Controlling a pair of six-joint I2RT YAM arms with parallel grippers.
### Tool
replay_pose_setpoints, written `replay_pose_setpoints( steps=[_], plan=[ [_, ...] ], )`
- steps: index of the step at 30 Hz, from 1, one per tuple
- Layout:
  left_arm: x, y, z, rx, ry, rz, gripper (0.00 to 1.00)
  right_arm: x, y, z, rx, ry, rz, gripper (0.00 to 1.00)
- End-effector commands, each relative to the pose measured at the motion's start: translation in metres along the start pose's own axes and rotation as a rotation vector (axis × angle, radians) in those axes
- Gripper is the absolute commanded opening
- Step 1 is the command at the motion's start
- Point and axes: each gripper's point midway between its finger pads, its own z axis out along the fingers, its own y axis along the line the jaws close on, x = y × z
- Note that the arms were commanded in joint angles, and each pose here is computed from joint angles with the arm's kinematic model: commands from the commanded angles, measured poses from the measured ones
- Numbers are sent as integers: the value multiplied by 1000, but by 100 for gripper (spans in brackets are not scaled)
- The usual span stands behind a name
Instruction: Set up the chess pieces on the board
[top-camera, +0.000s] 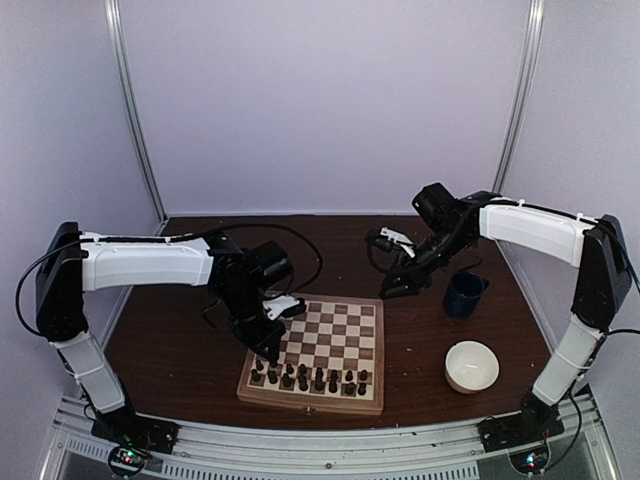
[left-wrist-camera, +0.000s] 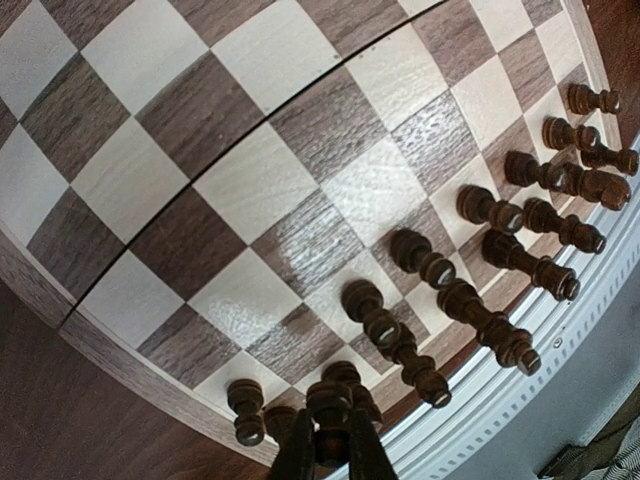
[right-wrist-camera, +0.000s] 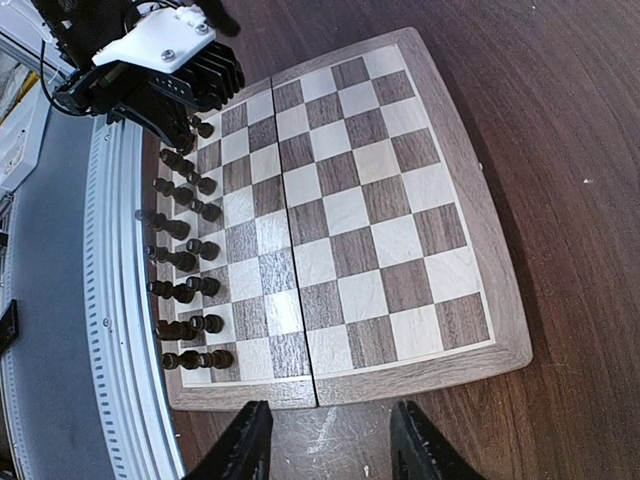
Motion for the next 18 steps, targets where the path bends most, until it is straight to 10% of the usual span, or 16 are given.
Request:
replay_pose_setpoints(
  steps=[1,18],
  plan=[
    [-10,-1,0,-7,-16,24,6,4,-1,3,6,15,-9,44],
    [-14,4,17,-15,19,9,9,4,-1,2,12,12,-13,44]
  ],
)
